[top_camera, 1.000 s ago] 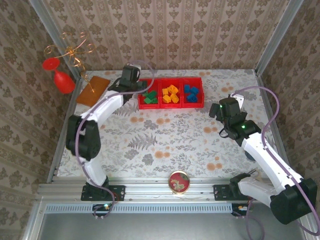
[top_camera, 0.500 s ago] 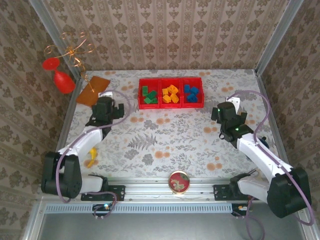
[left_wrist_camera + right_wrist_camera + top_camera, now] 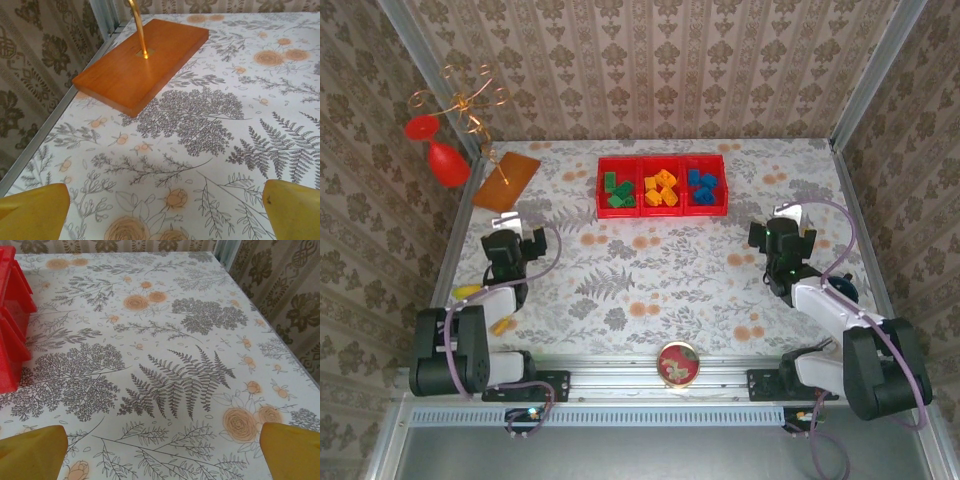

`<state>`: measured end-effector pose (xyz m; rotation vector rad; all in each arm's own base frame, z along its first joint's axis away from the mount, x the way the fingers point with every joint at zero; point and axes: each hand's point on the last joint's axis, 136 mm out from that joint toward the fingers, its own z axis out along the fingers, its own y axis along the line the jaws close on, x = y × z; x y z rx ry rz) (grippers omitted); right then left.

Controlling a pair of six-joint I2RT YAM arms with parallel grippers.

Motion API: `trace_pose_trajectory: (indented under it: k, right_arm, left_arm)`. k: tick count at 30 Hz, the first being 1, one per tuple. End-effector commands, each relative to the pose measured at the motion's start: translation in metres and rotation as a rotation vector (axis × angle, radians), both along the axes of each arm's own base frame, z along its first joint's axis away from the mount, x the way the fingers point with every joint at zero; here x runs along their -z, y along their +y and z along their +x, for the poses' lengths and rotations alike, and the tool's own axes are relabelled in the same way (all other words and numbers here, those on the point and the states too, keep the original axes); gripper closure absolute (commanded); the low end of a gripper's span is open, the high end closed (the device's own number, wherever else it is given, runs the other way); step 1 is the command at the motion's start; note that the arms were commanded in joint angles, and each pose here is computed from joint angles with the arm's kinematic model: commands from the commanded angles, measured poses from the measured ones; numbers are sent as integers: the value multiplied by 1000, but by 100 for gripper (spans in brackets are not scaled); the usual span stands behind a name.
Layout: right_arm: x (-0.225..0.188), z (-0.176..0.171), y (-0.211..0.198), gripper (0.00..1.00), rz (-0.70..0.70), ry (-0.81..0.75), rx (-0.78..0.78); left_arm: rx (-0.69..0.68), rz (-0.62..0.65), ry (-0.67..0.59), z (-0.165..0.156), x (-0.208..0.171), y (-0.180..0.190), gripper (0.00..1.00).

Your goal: Sort the legos into containers by color

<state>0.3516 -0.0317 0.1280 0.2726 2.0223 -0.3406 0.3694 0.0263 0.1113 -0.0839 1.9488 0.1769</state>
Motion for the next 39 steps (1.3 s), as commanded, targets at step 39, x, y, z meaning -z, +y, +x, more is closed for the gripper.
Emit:
trace_pose_trajectory:
  k: [39]
  right_arm:
    - [30,49,30,0,137,-124,-330]
  left_arm:
    - [400,-31,-83,24,11,-57,0]
